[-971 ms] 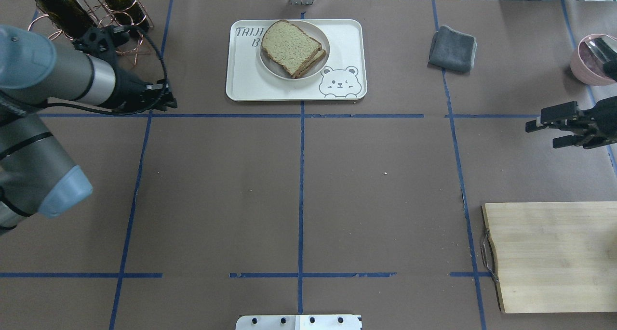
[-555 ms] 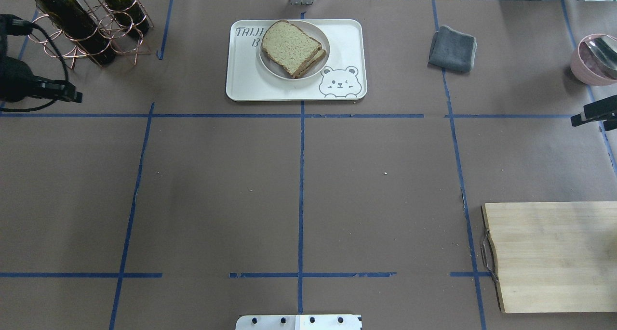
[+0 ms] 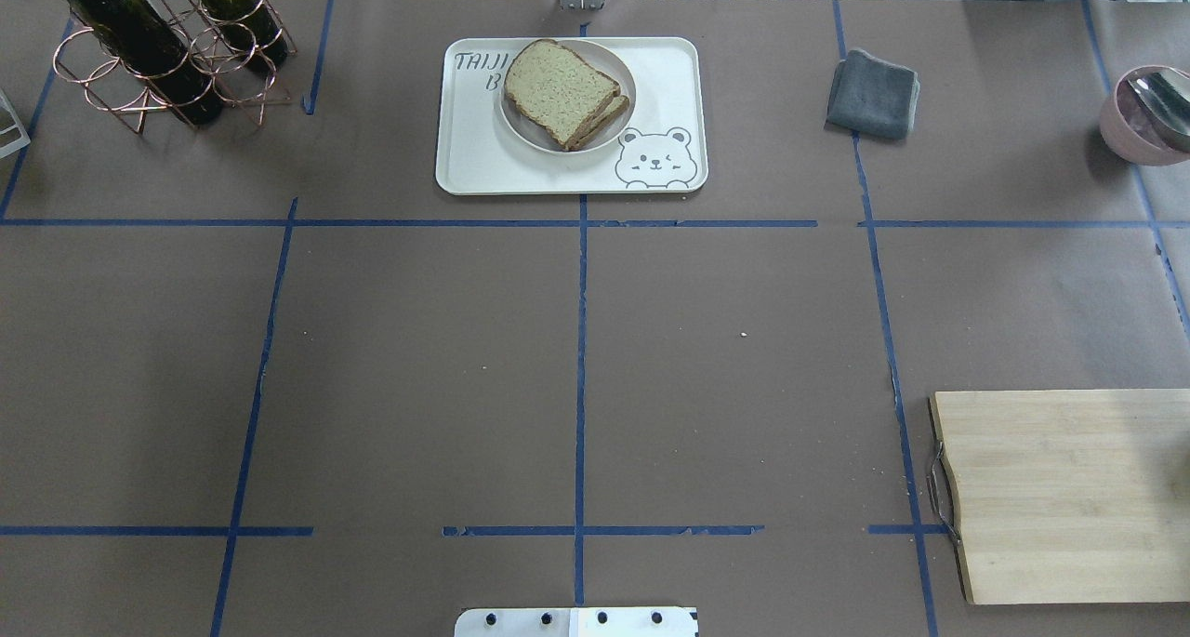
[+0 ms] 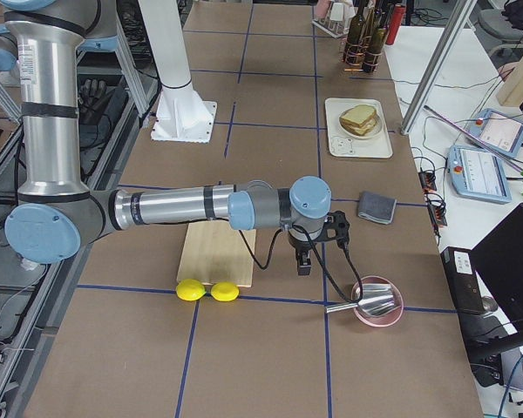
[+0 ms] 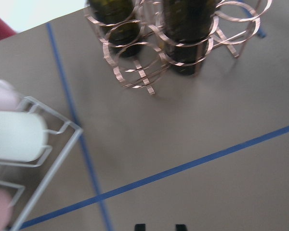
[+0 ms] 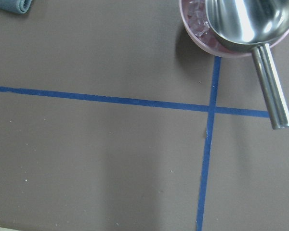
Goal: Make sandwich and place on tray
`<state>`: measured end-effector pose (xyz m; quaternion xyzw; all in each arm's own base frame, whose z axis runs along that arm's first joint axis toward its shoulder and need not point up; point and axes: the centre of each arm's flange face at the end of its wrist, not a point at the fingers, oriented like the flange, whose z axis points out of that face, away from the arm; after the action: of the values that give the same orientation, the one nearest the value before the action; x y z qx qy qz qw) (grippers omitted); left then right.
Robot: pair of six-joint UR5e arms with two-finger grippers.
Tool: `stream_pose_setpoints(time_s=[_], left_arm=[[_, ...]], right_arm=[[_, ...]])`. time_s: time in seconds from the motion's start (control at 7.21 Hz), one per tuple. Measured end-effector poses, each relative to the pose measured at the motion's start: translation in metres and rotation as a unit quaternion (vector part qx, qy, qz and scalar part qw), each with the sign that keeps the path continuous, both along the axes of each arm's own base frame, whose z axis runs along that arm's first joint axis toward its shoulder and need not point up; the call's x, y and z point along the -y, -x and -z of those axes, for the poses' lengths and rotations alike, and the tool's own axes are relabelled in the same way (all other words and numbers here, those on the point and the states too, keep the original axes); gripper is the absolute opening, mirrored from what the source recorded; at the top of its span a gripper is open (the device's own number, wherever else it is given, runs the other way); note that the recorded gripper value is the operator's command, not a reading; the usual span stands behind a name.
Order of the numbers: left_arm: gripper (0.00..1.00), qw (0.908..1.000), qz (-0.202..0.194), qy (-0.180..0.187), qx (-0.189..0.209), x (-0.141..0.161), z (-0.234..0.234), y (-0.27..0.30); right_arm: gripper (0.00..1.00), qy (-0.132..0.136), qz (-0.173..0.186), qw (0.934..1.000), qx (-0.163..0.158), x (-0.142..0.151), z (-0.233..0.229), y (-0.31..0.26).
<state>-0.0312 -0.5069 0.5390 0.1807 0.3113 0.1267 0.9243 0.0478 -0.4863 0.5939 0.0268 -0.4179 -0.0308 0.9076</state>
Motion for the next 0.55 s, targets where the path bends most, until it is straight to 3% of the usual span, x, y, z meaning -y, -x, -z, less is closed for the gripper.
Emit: stream_pose_setpoints(time_s=[0.14,0.28,0.55], left_arm=[[0.72,0.9992,-0.011,0.038,-0.002,-0.005,-0.007,0.022],[1.00,0.9965,-0.018,0.080,-0.016,-0.015,-0.011,0.030],[1.00,0.9886,-0.025,0.141,-0.047,-0.044,-0.025,0.029]], right_arm=[[1.00,0.008,0.006,0.9999,-0.002,-0.004,-0.004,-0.012],[1.00,0.010,0.015,0.9998,-0.003,-0.011,-0.009,-0.017],[1.00,0.007,0.029,0.9995,-0.011,-0.028,-0.011,-0.014]])
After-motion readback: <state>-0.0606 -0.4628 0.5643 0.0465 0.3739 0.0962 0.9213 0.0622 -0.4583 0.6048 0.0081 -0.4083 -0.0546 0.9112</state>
